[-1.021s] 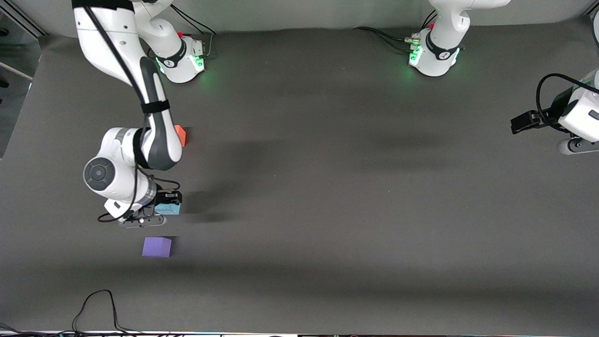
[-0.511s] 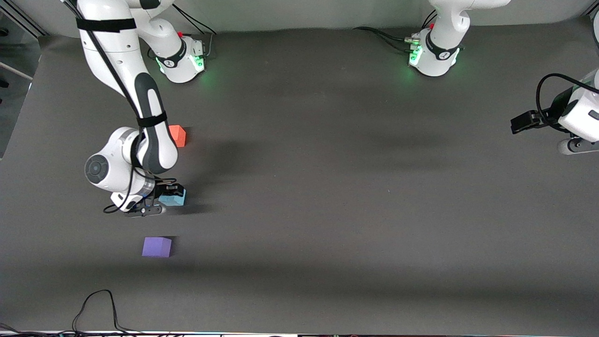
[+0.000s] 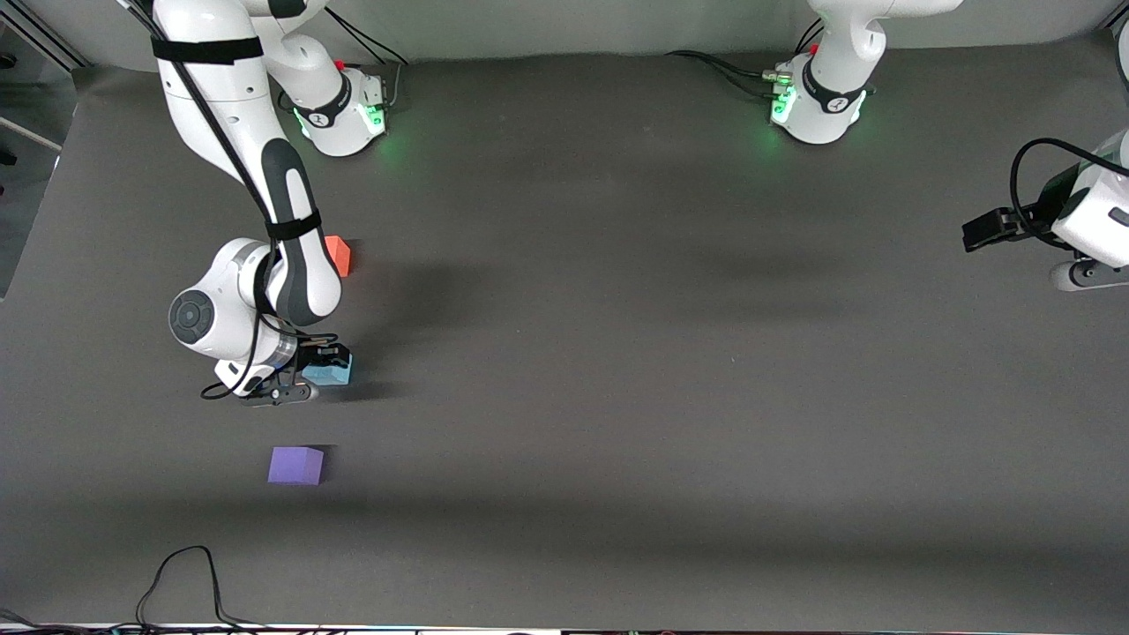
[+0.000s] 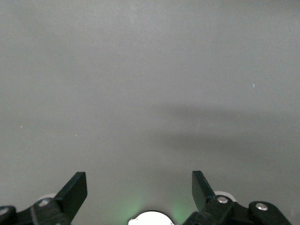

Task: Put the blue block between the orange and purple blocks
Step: 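Lower the blue block between the orange and purple blocks, open gripper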

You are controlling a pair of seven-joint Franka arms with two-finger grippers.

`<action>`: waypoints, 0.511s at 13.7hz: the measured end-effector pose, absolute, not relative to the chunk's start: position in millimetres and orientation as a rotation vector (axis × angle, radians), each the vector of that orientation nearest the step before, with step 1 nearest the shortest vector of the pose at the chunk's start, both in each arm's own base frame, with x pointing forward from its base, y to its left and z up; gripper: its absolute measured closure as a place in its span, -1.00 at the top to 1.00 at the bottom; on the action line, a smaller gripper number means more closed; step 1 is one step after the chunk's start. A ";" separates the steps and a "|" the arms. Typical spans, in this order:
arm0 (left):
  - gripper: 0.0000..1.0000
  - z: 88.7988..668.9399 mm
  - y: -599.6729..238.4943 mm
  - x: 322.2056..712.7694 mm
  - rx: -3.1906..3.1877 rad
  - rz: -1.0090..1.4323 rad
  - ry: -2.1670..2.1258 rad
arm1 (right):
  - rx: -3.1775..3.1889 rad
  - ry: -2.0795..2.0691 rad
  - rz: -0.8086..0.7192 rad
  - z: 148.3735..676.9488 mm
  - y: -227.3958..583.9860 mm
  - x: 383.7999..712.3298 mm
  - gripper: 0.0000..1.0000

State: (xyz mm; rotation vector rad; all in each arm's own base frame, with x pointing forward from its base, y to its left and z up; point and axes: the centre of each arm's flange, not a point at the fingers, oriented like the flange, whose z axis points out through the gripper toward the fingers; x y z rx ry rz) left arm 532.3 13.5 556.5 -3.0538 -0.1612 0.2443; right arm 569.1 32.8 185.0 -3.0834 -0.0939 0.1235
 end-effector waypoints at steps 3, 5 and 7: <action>1.00 556.4 13.5 532.1 -3.054 0.247 -0.161 | -3.091 -0.086 0.135 184.6 22.7 566.6 0.22; 1.00 556.3 13.6 531.8 -3.053 0.251 -0.161 | -3.099 -0.096 0.142 184.5 20.1 565.9 0.22; 1.00 556.0 13.6 531.4 -3.053 0.256 -0.161 | -3.106 -0.109 0.147 184.3 19.5 565.5 0.22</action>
